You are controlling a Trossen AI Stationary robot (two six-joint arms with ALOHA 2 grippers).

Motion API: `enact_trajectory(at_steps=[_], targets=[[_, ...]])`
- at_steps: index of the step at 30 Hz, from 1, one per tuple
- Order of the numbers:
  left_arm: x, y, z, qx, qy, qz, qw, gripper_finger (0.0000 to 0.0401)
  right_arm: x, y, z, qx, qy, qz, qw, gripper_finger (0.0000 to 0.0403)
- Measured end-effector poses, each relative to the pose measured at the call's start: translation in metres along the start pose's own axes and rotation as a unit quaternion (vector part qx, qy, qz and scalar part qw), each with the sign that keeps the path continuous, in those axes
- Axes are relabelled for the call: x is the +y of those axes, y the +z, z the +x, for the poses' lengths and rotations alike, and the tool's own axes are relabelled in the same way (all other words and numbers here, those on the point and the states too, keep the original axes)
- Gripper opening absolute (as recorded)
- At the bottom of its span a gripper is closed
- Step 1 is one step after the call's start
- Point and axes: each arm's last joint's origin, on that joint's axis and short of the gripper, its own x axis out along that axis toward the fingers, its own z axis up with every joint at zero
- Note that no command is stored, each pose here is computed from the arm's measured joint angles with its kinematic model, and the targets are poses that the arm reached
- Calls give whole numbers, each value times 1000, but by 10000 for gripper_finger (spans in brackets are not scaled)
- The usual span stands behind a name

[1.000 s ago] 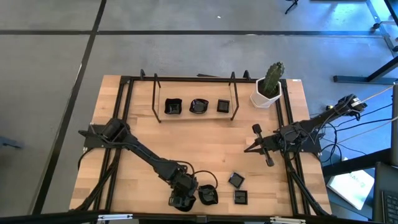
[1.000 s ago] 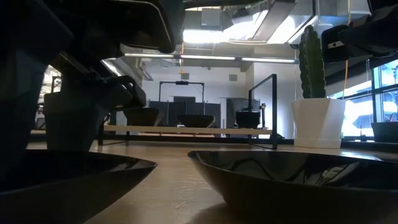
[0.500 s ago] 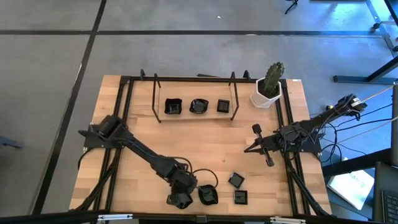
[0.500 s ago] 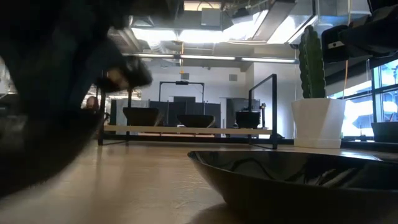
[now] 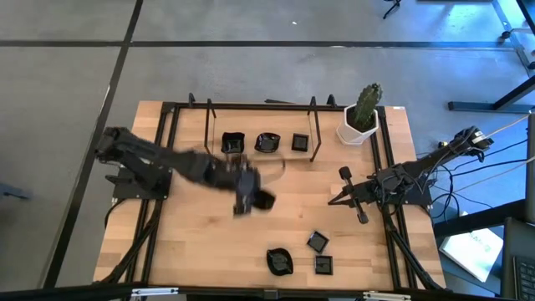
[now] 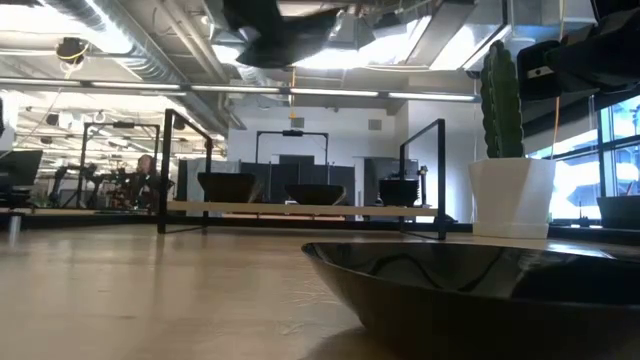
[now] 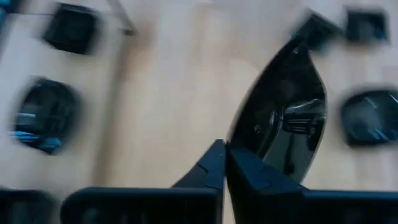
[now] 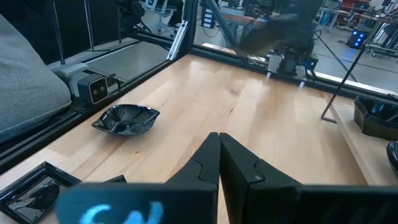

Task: Pick & Place Mini shaped plates
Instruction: Stack the left leaf-shaped plate on the top of the leaf-shaped plate on the shelf

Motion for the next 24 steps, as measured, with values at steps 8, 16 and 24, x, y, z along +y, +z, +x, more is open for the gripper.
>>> enact_trajectory(at_steps=[8,16,24], targets=[[126,21,15,12,53,-57,997,2,0,0,0,0,0,0,1000,7],[204,34,46,47,100,-75,991,2,0,-2,1,8,1,-5,1000,7],[217,46,100,152,93,-24,984,3,1,-3,2,17,2,-3,1000,7]])
